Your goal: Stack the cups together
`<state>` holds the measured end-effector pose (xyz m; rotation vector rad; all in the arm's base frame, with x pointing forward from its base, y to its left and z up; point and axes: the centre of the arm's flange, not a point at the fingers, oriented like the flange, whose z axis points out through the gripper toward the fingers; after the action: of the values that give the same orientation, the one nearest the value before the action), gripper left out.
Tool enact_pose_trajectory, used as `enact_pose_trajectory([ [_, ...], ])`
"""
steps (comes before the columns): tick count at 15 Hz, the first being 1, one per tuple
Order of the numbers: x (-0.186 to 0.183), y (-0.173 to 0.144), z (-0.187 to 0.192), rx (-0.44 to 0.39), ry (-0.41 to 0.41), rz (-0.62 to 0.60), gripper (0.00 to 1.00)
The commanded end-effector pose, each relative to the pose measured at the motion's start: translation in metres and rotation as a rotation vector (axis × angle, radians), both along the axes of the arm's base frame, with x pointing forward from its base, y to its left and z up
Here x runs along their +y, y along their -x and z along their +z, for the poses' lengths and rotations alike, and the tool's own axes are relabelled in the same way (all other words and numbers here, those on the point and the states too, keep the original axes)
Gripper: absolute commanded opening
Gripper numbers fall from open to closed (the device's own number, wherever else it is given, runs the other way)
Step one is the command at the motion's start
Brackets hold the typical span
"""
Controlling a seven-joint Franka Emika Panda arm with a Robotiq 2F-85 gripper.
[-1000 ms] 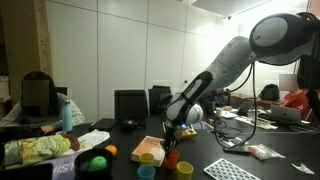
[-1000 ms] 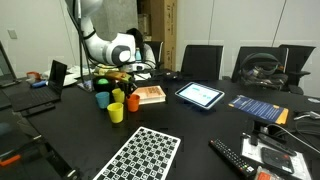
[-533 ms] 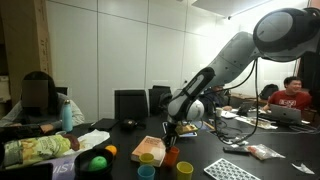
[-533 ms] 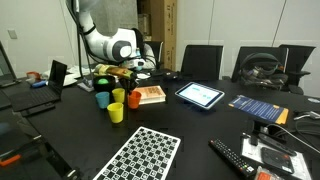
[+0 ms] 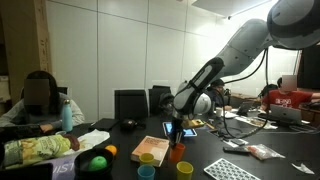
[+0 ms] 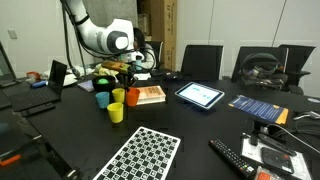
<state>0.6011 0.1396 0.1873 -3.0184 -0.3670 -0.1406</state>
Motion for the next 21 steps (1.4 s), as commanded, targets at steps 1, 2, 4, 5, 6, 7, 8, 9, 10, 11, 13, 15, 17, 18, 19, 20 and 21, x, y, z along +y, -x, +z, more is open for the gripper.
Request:
enact_pose_trajectory([
  [1,-0.005,0.042,0.045,-0.003,-0.005,0.036,0.02],
  [2,-0.003,0.052,0.056,-0.005,-0.006,0.045,0.02],
  [4,0.003,0.07,0.077,-0.004,-0.009,0.067,0.02],
  [5,0.007,0.081,0.087,0.001,-0.017,0.08,0.02],
  [6,0.011,0.089,0.094,0.007,-0.029,0.092,0.01],
  [7,0.017,0.098,0.099,0.016,-0.041,0.108,0.02],
  [8,0.022,0.106,0.1,0.025,-0.053,0.126,0.01],
  [9,0.027,0.112,0.101,0.033,-0.063,0.142,0.02],
  [10,0.032,0.117,0.1,0.043,-0.079,0.158,0.02],
  [11,0.036,0.12,0.096,0.051,-0.089,0.171,0.02],
  [13,0.044,0.124,0.088,0.068,-0.102,0.198,0.02],
  [15,0.048,0.124,0.08,0.079,-0.102,0.223,0.02],
  [17,0.049,0.121,0.075,0.081,-0.092,0.236,0.02],
  [18,0.048,0.118,0.072,0.083,-0.093,0.239,0.02],
  [19,0.048,0.116,0.071,0.083,-0.089,0.242,0.02],
  [20,0.047,0.114,0.068,0.081,-0.083,0.247,0.02],
  [21,0.047,0.112,0.066,0.074,-0.072,0.254,0.02],
])
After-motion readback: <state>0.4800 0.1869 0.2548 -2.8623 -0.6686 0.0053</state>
